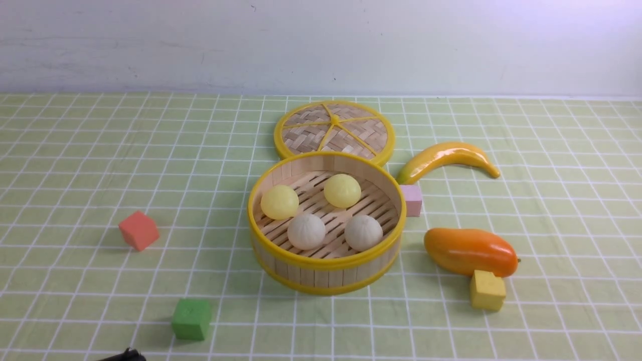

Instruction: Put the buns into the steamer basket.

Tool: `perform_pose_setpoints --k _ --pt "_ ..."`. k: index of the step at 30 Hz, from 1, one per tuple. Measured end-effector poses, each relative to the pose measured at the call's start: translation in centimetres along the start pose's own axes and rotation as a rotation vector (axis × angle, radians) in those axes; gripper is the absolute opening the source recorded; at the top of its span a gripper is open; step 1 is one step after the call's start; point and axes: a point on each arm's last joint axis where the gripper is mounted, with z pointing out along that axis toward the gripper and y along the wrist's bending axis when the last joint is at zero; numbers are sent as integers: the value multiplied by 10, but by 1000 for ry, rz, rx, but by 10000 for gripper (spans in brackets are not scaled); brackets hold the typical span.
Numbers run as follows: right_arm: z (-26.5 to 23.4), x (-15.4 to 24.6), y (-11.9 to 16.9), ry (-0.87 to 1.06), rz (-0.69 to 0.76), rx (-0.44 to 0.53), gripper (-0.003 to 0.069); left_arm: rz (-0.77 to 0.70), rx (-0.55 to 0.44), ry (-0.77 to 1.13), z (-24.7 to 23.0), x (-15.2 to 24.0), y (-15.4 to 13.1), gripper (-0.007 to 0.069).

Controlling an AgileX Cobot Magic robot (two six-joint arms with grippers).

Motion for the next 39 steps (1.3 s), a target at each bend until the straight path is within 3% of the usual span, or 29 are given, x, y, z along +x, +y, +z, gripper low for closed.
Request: perform_pose_setpoints --k 6,13,18,19,26,39 --pt "0 -4 -3 -50 -35 31 13 0 -6 14 0 1 1 -13" --pt "-6 20 -22 -216 8 252 16 0 -8 20 0 2 1 -13" --pt "16 61 -28 -309 1 249 18 0 -8 20 0 2 1 -13" --pt "30 86 -33 -316 -7 239 18 0 -8 20 0 2 1 -13" --pt "78 173 -48 -233 -5 228 18 0 -8 21 0 2 1 -13" --pt "84 189 -51 -183 32 223 24 0 -9 22 0 2 1 -13"
